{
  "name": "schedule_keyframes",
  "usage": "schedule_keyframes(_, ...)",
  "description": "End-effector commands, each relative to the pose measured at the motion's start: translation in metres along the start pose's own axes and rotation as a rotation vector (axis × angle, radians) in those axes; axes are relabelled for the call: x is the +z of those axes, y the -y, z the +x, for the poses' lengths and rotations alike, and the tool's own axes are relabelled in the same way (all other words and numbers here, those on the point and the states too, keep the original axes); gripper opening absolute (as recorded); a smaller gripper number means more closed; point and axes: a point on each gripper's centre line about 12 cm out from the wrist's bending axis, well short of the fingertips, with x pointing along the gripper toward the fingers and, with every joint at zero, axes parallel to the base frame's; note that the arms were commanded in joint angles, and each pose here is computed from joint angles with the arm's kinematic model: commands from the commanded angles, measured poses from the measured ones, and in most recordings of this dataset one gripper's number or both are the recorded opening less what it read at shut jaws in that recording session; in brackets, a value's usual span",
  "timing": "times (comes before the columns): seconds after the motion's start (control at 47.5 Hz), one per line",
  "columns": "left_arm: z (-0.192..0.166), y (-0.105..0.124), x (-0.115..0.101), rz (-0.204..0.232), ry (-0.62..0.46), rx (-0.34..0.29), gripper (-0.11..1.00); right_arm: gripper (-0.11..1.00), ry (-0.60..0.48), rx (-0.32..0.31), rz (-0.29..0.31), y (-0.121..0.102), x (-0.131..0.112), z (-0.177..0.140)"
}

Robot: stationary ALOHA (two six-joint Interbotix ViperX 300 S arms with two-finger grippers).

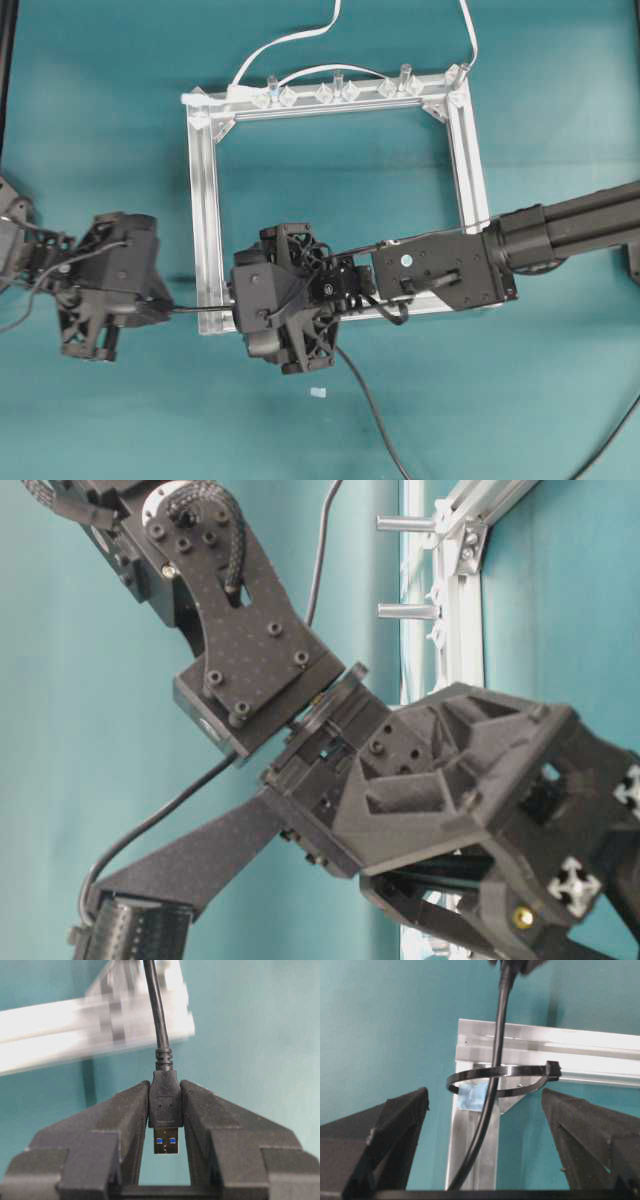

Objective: Insert the wire through the string loop located on the left side.
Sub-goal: 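Open the right gripper and pull the cable through the loop leftward, then release the cable with the left gripper and move it away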

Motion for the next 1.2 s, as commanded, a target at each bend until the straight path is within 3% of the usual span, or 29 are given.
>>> schedule_keyframes(0.0,-0.010,0.003,0.002,-0.024,0.035,-0.013,0.22,0.91,0.042,0.009,-0.004,-0.004,0.015,-0.008)
schedule_keyframes(0.147,-0.019,0.002,-0.005,-0.042,0.043,-0.018,0.22,0.91,0.042,0.009,-0.006,-0.004,0.015,-0.008)
schedule_keyframes(0.673,-0.024,0.009,-0.024,0.001,-0.017,-0.036,0.22,0.91,0.042,0.009,-0.004,-0.004,0.015,-0.008)
schedule_keyframes(1.052,-0.022,0.007,-0.029,-0.005,-0.046,-0.029,0.22,0.91,0.041,0.009,-0.004,-0.004,0.015,-0.008)
schedule_keyframes(1.094,-0.022,0.008,-0.028,-0.004,-0.047,-0.029,0.30,0.91,0.041,0.009,-0.004,-0.004,0.015,-0.008)
schedule_keyframes(1.178,-0.022,0.007,-0.030,0.000,-0.059,-0.026,0.55,0.91,0.041,0.009,-0.004,-0.004,0.015,-0.008)
